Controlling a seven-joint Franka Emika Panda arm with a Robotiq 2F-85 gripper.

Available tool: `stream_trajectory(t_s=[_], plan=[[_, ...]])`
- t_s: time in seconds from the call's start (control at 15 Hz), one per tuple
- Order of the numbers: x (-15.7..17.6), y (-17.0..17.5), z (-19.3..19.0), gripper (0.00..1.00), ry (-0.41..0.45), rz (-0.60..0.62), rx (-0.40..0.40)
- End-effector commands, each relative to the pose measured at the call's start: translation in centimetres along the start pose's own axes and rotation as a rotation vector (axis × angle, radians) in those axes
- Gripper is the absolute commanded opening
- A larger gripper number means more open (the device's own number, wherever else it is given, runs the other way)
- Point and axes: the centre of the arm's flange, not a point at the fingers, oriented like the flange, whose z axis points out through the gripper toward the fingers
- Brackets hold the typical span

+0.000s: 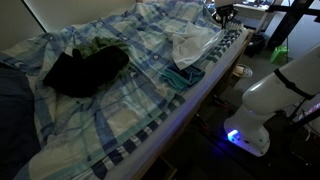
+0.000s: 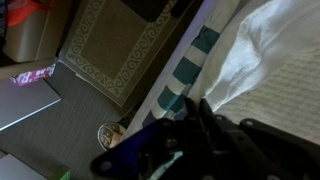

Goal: Unravel the towel

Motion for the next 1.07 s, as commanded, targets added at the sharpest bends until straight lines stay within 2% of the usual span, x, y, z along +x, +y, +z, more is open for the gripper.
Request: stream_trajectory(t_s=[0.0,0.4,0.73,0.8,0.87,1.0], plan=[[-0.7,2.5,1.8,0.02,-0.03,0.03,-0.034],[-2.3,2.7,6.3,0.02,-0.088,0.015,-0.189],[-3.8,1.8,8.1,0.02,-0.107,-0.046,-0.3],[-3.9,1.6,8.1,0.09,-0.109,-0.058,-0.31],[-4.0,1.5,8.1,0.34,-0.111,-0.062,-0.317],[-4.1,1.4,7.5,0.38,-0.112,-0.069,-0.32]])
